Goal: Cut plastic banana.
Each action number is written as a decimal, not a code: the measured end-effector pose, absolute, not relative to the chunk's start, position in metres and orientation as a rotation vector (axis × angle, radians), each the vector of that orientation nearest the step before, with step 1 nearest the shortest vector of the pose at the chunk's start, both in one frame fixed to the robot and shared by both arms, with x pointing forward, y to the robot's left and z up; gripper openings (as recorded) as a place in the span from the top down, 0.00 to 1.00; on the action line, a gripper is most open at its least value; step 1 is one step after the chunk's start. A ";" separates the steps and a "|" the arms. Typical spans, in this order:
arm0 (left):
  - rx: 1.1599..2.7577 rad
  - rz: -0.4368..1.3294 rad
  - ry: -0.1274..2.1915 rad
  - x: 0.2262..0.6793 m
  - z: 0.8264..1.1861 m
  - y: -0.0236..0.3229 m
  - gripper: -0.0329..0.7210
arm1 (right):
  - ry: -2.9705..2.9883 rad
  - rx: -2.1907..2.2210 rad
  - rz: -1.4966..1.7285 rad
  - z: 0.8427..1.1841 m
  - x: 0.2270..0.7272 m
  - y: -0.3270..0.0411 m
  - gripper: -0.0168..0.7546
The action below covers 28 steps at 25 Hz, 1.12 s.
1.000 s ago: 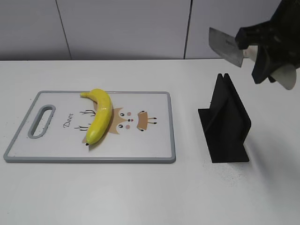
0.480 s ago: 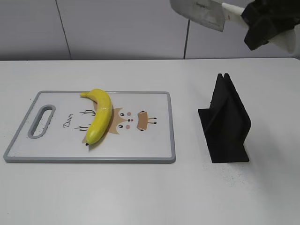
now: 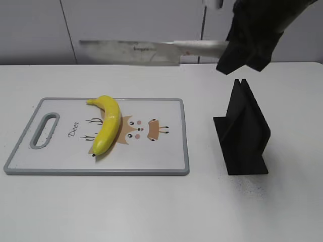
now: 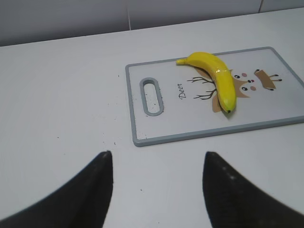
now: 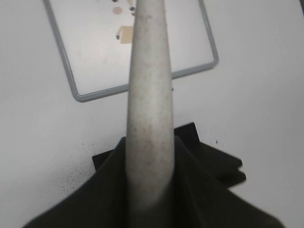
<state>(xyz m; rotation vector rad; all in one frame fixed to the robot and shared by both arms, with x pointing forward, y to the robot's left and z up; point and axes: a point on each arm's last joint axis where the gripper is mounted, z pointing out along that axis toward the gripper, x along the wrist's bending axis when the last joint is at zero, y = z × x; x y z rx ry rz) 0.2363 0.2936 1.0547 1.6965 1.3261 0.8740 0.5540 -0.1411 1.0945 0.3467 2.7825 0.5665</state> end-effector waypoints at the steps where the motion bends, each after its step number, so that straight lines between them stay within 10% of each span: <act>1: 1.697 0.874 1.326 0.236 1.055 0.294 0.18 | 2.801 0.272 0.574 1.089 0.556 -0.138 0.74; 16: 1.739 0.944 1.255 0.265 1.078 0.292 0.21 | 2.915 0.148 0.609 1.036 0.593 -0.114 0.74; 28: 2.046 0.900 1.081 0.381 1.117 0.275 0.21 | 2.923 0.167 0.677 1.020 0.625 -0.096 0.74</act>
